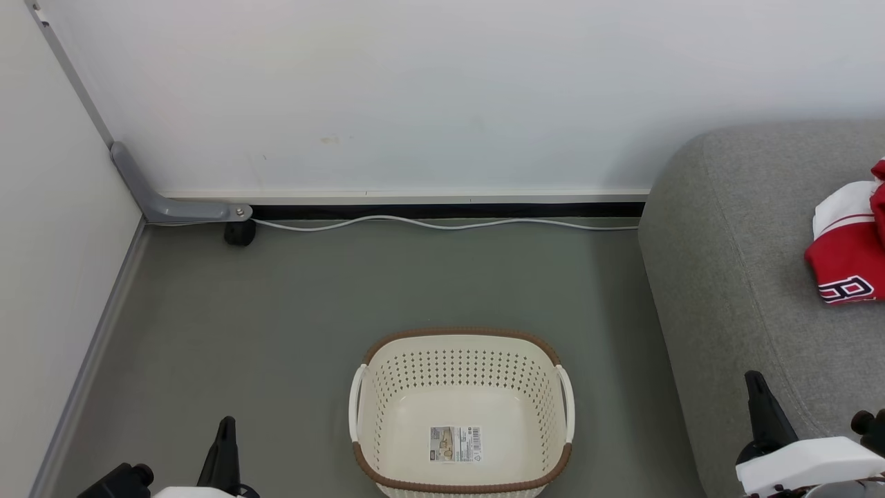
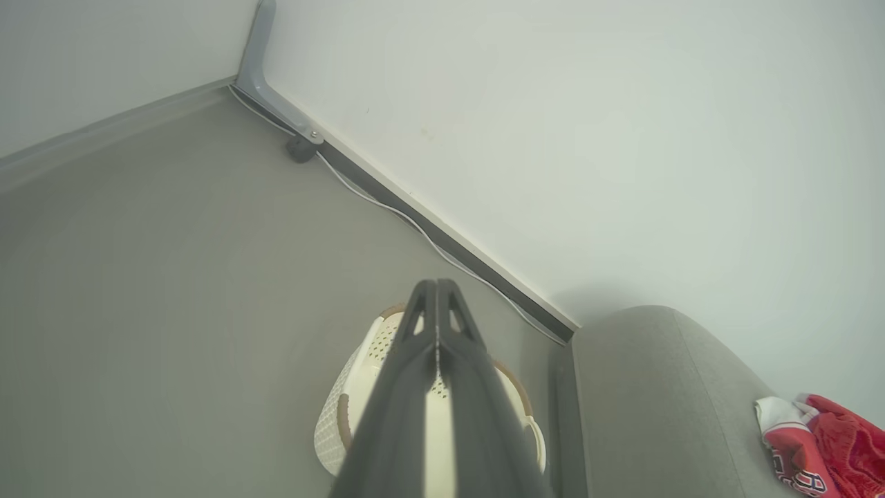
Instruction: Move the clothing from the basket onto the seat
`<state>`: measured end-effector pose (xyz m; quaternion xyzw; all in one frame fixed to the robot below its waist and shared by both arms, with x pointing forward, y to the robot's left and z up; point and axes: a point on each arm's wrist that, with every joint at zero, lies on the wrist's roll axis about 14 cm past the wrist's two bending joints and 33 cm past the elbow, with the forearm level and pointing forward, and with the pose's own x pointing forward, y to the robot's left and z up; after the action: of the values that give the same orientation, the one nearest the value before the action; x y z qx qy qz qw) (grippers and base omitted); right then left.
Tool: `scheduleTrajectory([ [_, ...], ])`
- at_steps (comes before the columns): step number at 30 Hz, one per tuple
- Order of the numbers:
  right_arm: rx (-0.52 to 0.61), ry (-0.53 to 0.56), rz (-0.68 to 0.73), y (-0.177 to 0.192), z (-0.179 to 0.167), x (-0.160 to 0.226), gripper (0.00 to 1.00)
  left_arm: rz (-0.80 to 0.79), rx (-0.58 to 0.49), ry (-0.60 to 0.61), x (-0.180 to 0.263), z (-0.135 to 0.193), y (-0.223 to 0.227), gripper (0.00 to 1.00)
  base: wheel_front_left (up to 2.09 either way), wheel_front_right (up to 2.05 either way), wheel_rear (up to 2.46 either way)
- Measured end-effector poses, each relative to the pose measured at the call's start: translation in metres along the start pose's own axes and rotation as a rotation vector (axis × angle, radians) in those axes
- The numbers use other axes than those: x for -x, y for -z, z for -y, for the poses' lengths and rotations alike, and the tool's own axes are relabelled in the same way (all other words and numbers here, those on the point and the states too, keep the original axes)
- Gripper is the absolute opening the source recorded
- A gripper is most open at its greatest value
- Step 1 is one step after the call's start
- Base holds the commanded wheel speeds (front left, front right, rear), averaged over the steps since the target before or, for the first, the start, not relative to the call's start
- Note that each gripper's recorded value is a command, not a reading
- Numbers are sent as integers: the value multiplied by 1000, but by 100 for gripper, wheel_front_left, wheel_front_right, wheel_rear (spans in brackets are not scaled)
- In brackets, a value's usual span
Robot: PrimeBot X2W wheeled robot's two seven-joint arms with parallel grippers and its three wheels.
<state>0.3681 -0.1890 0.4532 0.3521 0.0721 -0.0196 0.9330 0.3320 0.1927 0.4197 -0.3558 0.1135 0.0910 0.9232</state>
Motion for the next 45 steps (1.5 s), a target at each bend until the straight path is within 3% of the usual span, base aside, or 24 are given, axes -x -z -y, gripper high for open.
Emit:
scheduleTrajectory([
  [8,-88,11,3,-2,1,0,0,-7,90,10,-3,4,-2,0,0,0,0],
  [10,-167,21,9,-4,3,0,0,-8,170,17,-5,6,-5,0,0,0,0],
  [45,-558,9,42,-19,0,-2,0,-27,549,102,-17,28,-22,0,0,0,0],
])
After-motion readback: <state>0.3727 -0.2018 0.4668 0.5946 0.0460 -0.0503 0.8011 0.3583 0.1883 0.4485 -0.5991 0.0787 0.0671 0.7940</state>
